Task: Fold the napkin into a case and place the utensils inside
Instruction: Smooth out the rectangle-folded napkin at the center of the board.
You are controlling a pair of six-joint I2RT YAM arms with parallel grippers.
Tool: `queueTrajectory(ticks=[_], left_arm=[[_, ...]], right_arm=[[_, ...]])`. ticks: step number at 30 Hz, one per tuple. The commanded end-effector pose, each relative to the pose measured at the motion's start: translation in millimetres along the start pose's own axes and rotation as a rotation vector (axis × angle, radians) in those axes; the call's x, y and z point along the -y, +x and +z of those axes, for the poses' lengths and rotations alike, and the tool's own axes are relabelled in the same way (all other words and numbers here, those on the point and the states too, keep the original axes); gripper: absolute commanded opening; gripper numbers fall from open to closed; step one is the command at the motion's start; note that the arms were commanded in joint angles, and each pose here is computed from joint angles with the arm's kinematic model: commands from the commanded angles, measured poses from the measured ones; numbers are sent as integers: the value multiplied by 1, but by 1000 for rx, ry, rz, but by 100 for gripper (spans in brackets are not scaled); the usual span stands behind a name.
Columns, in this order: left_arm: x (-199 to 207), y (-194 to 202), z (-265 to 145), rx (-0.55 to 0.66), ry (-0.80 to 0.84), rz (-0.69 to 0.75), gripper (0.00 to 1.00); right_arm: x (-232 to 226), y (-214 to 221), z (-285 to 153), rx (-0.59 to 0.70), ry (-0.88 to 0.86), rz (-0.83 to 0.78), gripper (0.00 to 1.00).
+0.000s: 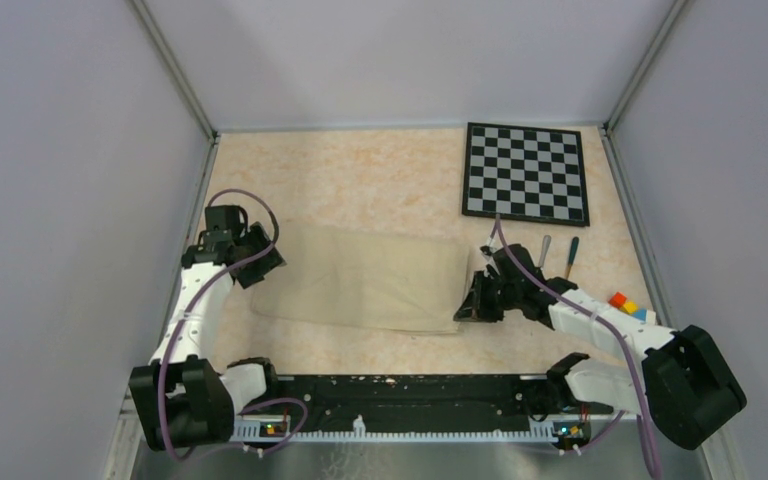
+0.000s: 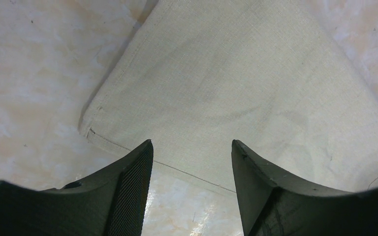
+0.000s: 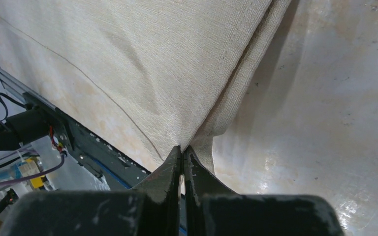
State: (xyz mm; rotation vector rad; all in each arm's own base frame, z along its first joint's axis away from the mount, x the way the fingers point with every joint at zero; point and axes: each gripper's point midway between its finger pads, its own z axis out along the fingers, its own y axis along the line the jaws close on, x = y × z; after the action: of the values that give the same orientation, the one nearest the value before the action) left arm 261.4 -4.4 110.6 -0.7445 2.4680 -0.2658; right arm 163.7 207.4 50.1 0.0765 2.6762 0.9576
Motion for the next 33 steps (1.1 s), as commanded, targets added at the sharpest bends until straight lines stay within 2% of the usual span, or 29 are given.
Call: queueTrajectory(ticks=[1,7,9,11,13,16,18,21,29,31,33], left_arm=[[-1,-10,1,26,-14,7,65],[-9,-5,8,20,-42,0,66],[-12,1,13,3,-51,-20,66],[-12,7,17,-22,-49,-34,66],[-10,8,18,-30,-41,-40,66],[-9,6,16,-24,-36,-37,66],[-9,3,14,-12,-38,-33,66],[-8,2,13,-8,-34,-29,66],[-8,1,12,-4,-34,-21,66],[-7,1,11,-1,-31,-21,66],[-6,0,11,1,-30,-25,66]], right_arm=[[9,-6,0,19,48,-31,0],[3,-6,-3,6,31,-65,0],[-1,-6,-2,10,7,-57,6],[-1,-7,-1,18,-3,-53,8],[-1,-9,-1,30,1,-49,2],[-3,-11,-1,39,-2,-47,0],[-3,-11,0,37,-4,-45,12],[-2,-10,2,31,-5,-36,18],[2,-5,8,25,-17,-17,25],[5,-3,10,23,-15,-10,25],[7,-1,12,19,-11,-6,17]])
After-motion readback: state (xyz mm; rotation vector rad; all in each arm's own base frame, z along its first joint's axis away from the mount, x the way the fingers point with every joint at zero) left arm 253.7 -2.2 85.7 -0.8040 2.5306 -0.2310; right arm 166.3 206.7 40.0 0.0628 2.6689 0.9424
